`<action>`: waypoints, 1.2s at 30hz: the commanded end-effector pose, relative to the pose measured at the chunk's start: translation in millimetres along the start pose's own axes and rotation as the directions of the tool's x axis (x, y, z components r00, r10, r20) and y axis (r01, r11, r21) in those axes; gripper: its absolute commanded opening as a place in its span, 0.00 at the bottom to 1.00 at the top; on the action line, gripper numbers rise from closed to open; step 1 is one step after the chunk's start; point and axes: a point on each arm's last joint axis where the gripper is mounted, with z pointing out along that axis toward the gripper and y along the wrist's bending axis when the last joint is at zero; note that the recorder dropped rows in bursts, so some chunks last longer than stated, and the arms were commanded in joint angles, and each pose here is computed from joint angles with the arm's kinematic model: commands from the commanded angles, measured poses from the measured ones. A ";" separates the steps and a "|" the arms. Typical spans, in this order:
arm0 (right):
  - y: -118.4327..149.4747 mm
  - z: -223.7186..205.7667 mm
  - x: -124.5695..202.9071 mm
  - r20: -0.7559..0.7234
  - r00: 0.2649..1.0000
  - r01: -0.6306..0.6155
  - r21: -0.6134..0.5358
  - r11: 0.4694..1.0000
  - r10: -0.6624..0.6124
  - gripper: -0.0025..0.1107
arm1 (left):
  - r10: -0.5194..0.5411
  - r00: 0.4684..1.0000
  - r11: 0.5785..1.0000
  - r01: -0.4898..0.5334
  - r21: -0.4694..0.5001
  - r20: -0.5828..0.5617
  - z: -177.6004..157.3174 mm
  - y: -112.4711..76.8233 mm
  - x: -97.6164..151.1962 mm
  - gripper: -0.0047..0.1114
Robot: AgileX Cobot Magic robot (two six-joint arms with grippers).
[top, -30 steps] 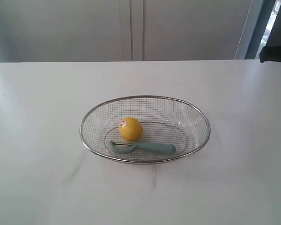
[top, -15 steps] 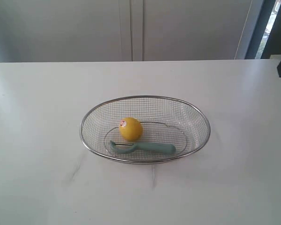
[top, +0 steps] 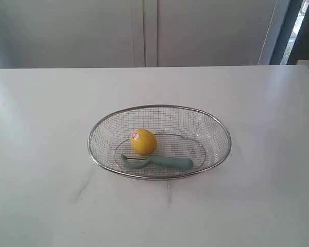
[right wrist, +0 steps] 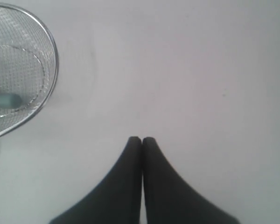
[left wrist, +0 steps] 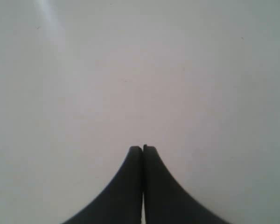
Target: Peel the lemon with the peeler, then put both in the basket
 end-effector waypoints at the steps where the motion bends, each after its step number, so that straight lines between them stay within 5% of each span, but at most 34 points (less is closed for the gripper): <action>1: -1.3 -28.5 17.2 0.166 0.986 0.036 0.005 0.999 -0.036 0.02 | -0.004 1.000 1.000 0.004 -0.001 0.001 0.8 0.0 1.6 0.04; 12: -6.1 -83.3 62.9 0.538 0.838 0.066 0.063 0.996 -0.089 0.02 | -0.004 1.000 1.000 0.004 -0.001 0.001 0.8 0.0 1.6 0.04; 36: -5.9 -102.9 81.8 0.615 0.784 0.064 0.056 0.996 -0.085 0.02 | -0.004 1.000 1.000 0.004 -0.001 0.001 0.8 0.0 1.6 0.04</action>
